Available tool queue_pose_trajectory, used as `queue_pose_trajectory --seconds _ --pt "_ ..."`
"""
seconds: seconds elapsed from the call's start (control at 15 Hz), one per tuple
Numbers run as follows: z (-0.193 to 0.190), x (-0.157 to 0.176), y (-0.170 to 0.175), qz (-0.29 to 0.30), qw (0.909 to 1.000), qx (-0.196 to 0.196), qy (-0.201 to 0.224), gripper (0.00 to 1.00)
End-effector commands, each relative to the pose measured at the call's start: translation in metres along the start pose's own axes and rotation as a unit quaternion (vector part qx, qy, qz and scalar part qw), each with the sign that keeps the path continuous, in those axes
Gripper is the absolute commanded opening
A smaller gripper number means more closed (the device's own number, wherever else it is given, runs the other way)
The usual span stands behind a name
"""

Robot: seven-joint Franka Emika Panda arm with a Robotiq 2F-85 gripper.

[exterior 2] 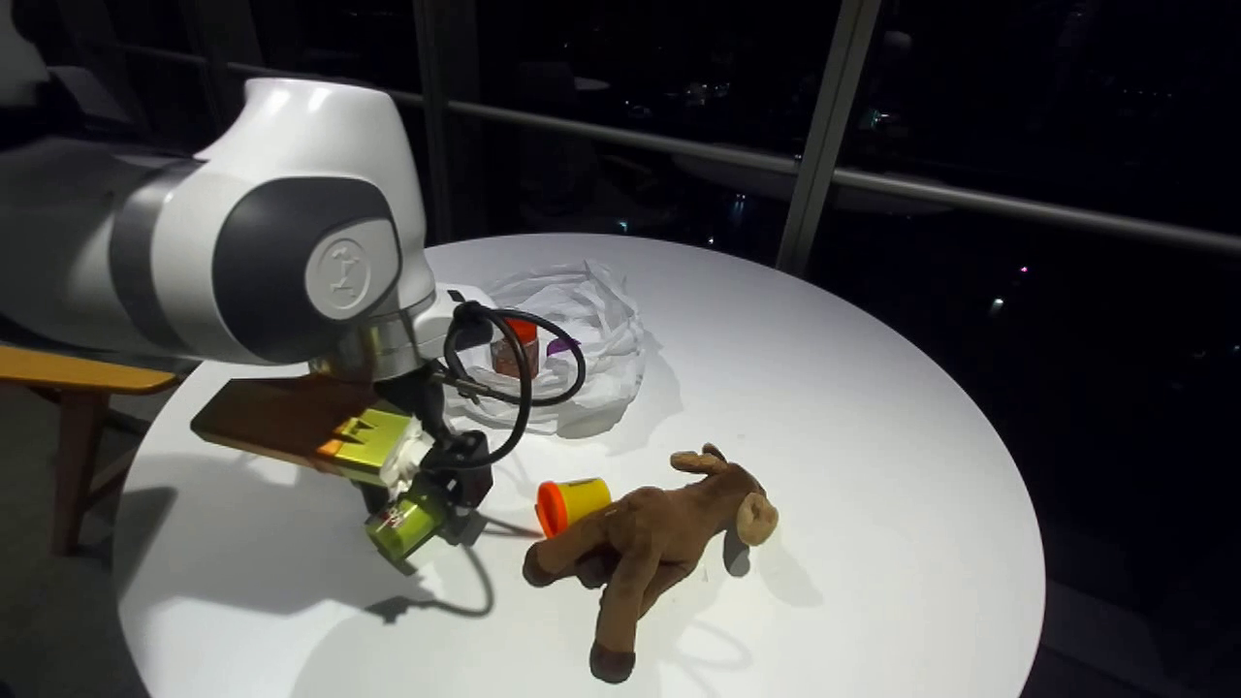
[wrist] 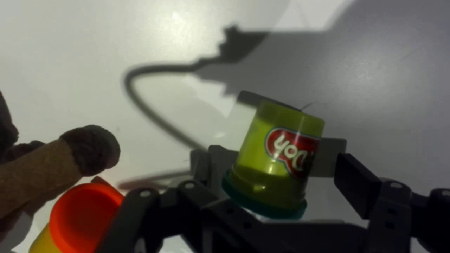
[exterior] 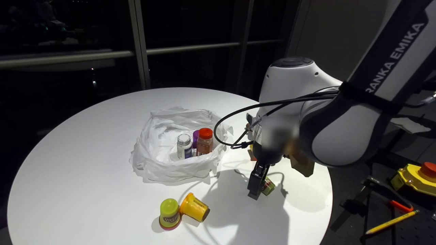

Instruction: Put the objects in the plastic

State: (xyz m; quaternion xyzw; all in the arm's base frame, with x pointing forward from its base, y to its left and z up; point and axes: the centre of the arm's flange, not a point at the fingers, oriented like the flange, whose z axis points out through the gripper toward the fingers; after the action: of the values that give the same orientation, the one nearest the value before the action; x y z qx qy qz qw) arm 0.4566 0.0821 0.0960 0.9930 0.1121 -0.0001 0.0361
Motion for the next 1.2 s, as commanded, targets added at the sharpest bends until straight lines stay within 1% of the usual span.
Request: queue_pose_trajectory --seconds 0.0,0.07,0.2,0.27,0.33,0.53,0.73,0.87,0.93,1.0,1.13 --pt "0.007 0.007 -0.001 0.018 0.9997 -0.012 0.005 0.59" --pt "0.006 0.005 0.000 0.026 0.9996 -0.012 0.002 0.49" --pt "-0.006 0.002 -0.006 0.038 0.9992 -0.014 0.000 0.36" --pt "-0.015 0.002 -0.010 0.047 0.9987 -0.019 0.000 0.28" --pt "-0.024 0.004 -0.013 0.052 0.9983 -0.025 0.005 0.26" --pt "-0.069 0.025 -0.026 0.066 0.9964 -0.042 0.032 0.26" --pt "-0.127 0.056 -0.055 0.077 0.9926 -0.045 0.082 0.26" --pt "-0.159 0.090 -0.073 0.080 0.9882 -0.041 0.124 0.26" --pt "-0.168 0.111 -0.079 0.086 0.9848 -0.035 0.147 0.26" --pt "-0.176 0.129 -0.081 0.090 0.9809 -0.029 0.170 0.26" --pt "-0.179 0.165 -0.066 0.108 0.9732 -0.021 0.202 0.26"
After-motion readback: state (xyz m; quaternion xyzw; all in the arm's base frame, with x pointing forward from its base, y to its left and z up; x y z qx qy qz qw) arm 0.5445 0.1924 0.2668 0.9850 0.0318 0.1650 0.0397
